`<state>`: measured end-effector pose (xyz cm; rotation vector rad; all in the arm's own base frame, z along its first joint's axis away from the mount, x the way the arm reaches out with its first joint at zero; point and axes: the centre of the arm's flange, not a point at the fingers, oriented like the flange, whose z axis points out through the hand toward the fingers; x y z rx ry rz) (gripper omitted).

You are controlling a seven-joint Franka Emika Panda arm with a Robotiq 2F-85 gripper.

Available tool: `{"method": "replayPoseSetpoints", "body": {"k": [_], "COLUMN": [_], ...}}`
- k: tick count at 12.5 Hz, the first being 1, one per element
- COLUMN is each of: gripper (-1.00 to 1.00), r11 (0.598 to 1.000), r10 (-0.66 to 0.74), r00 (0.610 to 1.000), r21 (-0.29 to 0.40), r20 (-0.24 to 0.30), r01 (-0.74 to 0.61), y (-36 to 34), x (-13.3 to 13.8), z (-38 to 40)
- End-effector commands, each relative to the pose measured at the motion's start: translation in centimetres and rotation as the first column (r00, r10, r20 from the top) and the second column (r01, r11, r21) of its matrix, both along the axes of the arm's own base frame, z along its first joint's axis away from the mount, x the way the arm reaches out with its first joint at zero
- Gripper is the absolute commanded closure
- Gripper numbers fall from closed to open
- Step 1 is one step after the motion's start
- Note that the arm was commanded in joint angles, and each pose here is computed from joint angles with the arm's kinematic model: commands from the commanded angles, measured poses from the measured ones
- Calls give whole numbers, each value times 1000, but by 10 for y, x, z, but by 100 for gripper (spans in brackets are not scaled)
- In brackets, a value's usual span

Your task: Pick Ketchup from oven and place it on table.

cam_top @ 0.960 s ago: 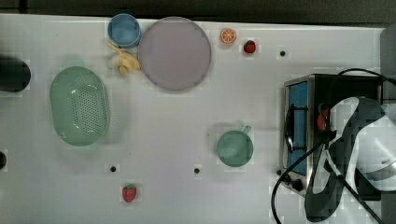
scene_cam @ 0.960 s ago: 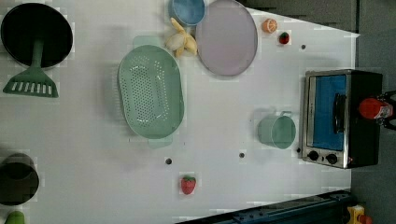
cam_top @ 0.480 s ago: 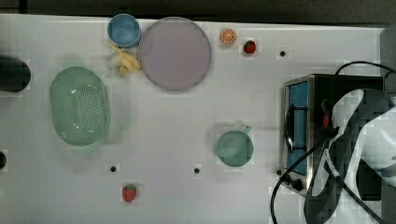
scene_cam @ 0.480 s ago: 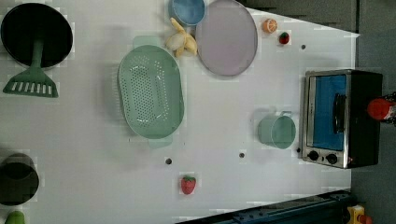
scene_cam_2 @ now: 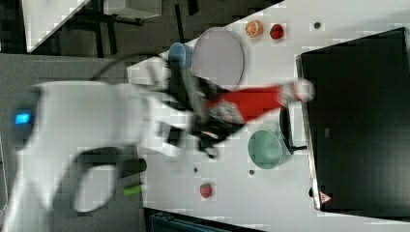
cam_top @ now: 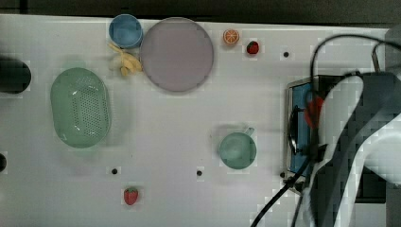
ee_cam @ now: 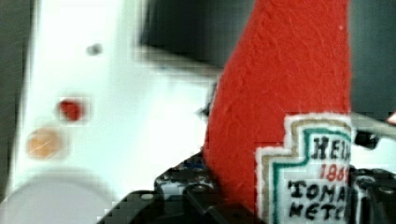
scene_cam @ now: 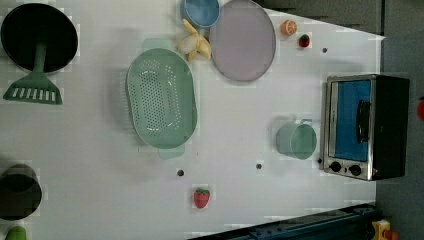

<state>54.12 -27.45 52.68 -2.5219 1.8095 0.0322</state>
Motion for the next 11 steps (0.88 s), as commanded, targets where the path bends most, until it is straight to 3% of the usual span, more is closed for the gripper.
{"method": "replayPoseSetpoints", "body": {"k": [1,3,6,8,11], "gripper": [-27,-27,-27,-27,-27], "r11": [967,939,884,860,871], "r10": [252,342,464,505,485], "r00": [967,939,882,851,859], "r21": [32,20,-24,-3,4], "r20": [44,19,-82,-145,-164], "r01": [-253,-343,-467,-511,-491], "y": [122,169,228,251,259], "x": [25,33,35,28,17], "z": [39,33,2,-32,-94]}}
